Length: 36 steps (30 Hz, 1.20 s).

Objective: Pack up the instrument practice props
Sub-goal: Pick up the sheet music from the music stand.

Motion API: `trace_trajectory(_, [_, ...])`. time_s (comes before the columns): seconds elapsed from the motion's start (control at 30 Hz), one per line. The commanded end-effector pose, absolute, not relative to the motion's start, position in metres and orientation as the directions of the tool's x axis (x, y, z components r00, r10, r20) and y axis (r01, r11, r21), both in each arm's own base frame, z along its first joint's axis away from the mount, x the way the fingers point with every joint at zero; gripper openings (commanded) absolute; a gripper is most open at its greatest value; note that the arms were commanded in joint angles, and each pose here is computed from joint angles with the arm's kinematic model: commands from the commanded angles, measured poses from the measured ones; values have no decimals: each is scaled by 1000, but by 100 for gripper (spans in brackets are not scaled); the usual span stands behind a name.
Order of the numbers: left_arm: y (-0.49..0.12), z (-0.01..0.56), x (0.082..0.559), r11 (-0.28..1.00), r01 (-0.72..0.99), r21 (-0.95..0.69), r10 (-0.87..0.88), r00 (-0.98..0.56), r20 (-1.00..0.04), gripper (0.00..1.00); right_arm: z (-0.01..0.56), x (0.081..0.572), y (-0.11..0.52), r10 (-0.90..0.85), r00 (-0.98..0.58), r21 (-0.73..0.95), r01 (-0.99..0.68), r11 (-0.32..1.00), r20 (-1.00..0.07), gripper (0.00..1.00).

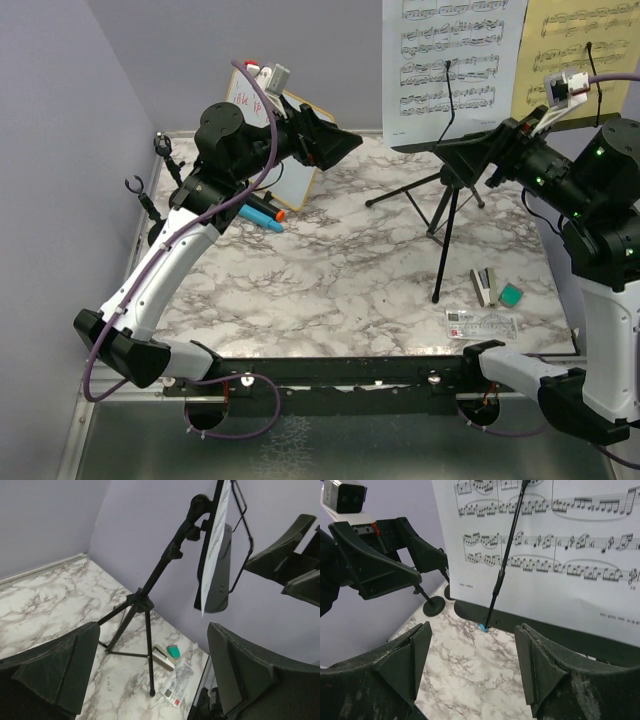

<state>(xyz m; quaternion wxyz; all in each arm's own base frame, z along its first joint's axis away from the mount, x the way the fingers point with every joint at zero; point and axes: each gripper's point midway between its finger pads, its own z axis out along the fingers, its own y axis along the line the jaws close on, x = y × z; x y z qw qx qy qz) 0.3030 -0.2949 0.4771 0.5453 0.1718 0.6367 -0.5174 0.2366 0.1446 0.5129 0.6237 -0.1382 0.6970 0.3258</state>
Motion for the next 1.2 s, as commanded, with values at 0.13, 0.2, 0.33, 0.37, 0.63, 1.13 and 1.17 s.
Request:
trace_trajectory(0.13, [-323, 529, 290, 295, 847, -443, -413, -305, -858, 95, 551, 260, 162, 272, -140, 294, -663, 688, -952, 69])
trace_trajectory(0.2, [-329, 532, 289, 288, 850, -441, -421, -301, -856, 95, 554, 266, 163, 279, -129, 292, -664, 689, -952, 67])
trace_trajectory(0.33, [-341, 529, 294, 283, 850, -445, -419, -308, -854, 94, 556, 277, 161, 284, -119, 291, -645, 707, -951, 65])
trace_trajectory(0.37, [-345, 528, 294, 277, 852, -445, -416, -311, -855, 94, 556, 279, 161, 284, -118, 291, -645, 706, -952, 63])
trace_trajectory(0.63, [-368, 537, 285, 225, 881, -417, -401, -306, -863, 90, 559, 285, 162, 296, -85, 278, -651, 706, -951, 43])
trace_trajectory(1.13, [-352, 559, 269, 250, 900, -357, -434, -226, -872, 84, 560, 288, 167, 304, -64, 265, -676, 687, -951, 7])
trace_trajectory(1.17, [-351, 560, 267, 252, 901, -355, -435, -222, -872, 83, 559, 289, 167, 303, -68, 267, -677, 686, -951, 6])
